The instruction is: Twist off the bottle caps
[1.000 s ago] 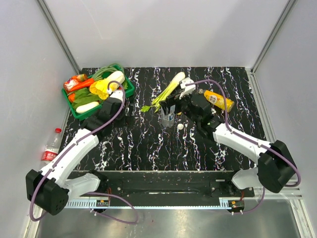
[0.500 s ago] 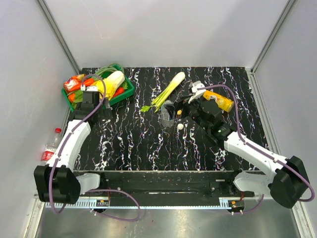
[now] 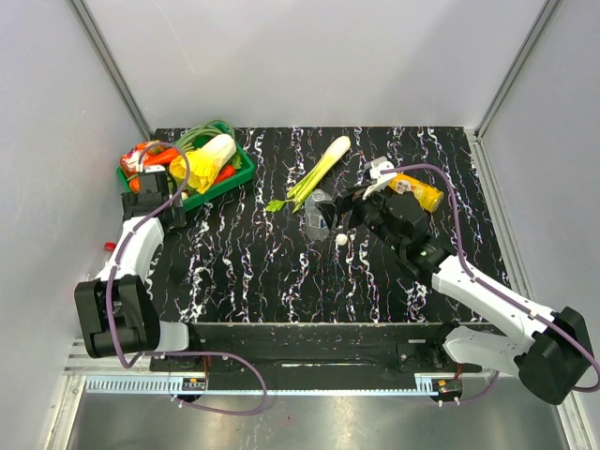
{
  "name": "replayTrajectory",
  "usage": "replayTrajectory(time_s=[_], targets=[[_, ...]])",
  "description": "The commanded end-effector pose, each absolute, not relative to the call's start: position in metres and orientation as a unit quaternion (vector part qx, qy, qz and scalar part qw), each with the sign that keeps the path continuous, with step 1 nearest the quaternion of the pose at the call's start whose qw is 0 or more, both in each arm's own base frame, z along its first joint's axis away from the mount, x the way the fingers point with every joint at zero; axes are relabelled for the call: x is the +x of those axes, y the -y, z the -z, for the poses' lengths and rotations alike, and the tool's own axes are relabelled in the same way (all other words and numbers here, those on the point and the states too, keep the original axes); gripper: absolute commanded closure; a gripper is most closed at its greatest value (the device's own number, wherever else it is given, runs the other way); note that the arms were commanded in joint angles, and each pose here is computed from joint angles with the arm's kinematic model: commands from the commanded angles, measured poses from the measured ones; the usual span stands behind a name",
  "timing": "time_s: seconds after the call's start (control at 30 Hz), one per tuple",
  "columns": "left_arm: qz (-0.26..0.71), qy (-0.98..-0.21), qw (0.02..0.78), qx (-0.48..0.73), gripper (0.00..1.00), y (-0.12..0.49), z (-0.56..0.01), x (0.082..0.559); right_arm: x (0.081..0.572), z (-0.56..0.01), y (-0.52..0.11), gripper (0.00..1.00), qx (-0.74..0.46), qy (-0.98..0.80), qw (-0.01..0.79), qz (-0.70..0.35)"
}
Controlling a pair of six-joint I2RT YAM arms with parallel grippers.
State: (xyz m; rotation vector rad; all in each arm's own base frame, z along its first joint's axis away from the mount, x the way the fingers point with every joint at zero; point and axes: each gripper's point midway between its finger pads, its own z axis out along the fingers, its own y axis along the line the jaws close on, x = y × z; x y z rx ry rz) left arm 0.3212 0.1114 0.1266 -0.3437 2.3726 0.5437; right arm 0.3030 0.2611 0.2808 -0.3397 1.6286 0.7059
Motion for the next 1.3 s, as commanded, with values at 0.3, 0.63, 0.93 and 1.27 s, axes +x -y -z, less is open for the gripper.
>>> replayTrajectory(time_s=[0.3,0.63,0.93,1.27], targets=[[-0.384,-0.859,0.324,-0.096,0.01,-0.187,-0.136,0.312,0.292,-0.305,-0.248,0.0,-0.124,-0.684,0.646,-0.315],[-0.412,-0.841,0.305,-0.172,0.01,-0.222,-0.116,0.291,0.291,-0.306,-0.243,0.0,-0.118,-0.682,0.651,-0.311],[-0.46,-0.825,0.263,-0.196,0.01,-0.247,-0.102,0.285,0.293,-0.305,-0.237,0.0,-0.111,-0.683,0.657,-0.298],[-0.464,-0.835,0.215,-0.202,0.07,-0.268,-0.075,0.278,0.295,-0.308,-0.226,0.01,-0.101,-0.681,0.671,-0.276]])
